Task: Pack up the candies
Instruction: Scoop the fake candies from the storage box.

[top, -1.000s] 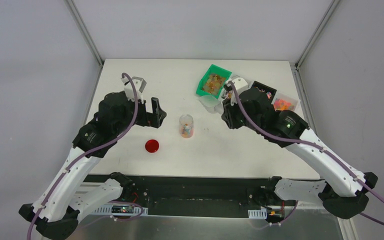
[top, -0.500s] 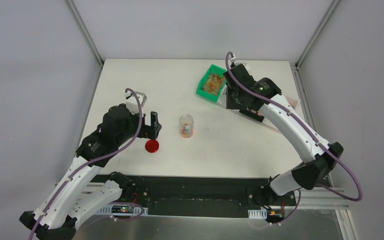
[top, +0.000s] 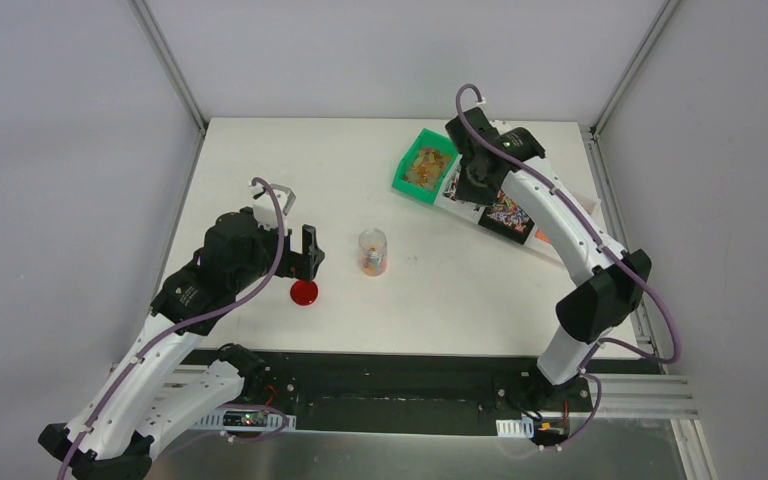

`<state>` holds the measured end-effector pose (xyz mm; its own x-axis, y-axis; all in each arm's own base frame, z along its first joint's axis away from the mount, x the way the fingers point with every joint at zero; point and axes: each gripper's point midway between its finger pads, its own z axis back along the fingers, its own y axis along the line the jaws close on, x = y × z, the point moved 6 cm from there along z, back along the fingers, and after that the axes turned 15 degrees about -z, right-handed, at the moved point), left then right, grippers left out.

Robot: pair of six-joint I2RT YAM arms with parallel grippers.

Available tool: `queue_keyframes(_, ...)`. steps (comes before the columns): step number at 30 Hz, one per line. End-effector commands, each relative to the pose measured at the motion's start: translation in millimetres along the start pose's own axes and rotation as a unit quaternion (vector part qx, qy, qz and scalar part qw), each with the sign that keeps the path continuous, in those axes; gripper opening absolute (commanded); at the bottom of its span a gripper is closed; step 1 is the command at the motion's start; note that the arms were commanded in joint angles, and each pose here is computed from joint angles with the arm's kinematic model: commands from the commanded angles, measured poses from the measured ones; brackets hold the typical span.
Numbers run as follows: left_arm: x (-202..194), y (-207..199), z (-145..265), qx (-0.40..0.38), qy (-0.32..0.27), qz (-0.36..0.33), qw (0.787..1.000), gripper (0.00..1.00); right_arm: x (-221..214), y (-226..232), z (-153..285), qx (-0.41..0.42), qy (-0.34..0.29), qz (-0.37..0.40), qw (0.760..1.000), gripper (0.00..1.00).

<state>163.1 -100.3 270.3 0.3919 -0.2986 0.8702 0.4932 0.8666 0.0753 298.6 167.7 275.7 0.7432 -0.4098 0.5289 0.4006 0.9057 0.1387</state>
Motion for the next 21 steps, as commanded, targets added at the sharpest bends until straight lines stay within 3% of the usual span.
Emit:
queue_keyframes(1, 9, 1, 5, -0.002, -0.032, -0.006, 0.999, 0.99, 16, 5, 4, 0.015, 0.0, -0.039, 0.999, 0.0)
queue_keyframes(21, 7, 2, 4, 0.003, -0.029, -0.004, 1.0, 0.99, 23, 26, -43, 0.023, 0.048, -0.05, 0.997, 0.0)
